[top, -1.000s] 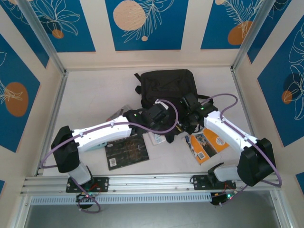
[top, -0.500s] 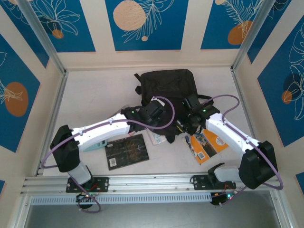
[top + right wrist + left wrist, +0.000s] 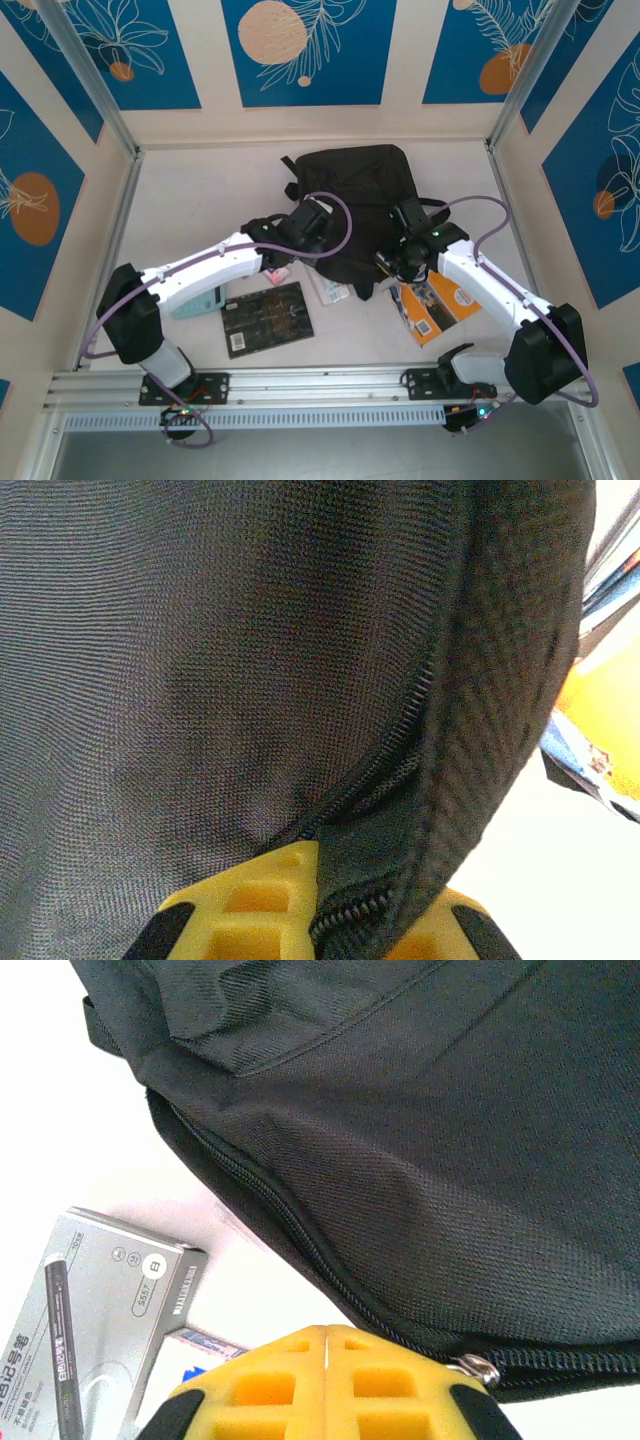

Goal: Pack books, pencil case, and school supplies into a backpack

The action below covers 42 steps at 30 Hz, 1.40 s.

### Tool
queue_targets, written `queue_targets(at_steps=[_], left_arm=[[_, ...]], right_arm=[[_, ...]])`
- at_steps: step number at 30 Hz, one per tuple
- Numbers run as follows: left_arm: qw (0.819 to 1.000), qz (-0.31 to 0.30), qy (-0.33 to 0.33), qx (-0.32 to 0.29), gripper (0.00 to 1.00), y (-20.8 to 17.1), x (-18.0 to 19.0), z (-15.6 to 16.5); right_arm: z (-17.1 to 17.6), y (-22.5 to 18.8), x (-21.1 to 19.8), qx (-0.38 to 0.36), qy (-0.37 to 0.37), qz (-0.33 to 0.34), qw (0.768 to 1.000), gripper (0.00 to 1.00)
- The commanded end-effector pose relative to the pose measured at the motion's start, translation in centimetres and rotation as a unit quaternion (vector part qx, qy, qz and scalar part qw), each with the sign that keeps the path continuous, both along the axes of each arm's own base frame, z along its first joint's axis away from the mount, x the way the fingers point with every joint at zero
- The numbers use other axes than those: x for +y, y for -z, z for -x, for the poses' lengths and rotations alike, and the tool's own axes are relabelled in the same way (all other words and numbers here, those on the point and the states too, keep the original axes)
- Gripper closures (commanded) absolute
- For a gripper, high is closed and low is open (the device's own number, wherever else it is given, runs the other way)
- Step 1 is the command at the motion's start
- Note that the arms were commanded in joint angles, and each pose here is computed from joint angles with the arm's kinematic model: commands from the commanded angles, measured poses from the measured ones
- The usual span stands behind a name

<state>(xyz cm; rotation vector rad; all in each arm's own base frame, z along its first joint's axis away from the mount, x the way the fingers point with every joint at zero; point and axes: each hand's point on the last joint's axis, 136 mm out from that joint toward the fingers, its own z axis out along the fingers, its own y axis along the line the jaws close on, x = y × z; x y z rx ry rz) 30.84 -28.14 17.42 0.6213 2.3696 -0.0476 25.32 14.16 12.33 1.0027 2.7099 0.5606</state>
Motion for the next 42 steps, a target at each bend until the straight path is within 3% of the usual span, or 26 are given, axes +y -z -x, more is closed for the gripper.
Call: queue_targets(at_steps=[1, 16, 36, 39, 41, 42], left_arm=[[0.995, -0.07, -0.075, -0.003, 1.0, 0.6, 6.0, -2.0], [0.989, -0.063, -0.13, 0.03, 1.0, 2.1, 8.1, -6.3], [0.982, -0.033, -0.184, 0.012, 1.0, 1.6, 10.8, -10.8], [0.983, -0.022, -0.183, 0.015, 1.0, 1.0, 10.8, -10.9], [0.987, 0.016, -0.16, 0.03, 1.0, 0.8, 9.3, -10.5], [0.987, 0.037, -0.149, 0.038, 1.0, 0.7, 8.5, -10.1]], right_arm=[[1.6, 1.0, -5.0, 0.018, 0.016, 0.101, 0.995, 1.0], [1.0, -0.7, -5.9, -0.027, -0.029, 0.123, 0.992, 1.0], [0.4, -1.5, -5.8, -0.064, -0.069, 0.101, 0.99, 1.0], [0.1, -1.4, -5.9, -0.065, -0.071, 0.099, 0.99, 1.0], [-0.3, -1.6, -5.2, -0.075, -0.087, 0.085, 0.99, 0.99], [-0.4, -1.7, -5.1, -0.078, -0.089, 0.081, 0.99, 0.91]])
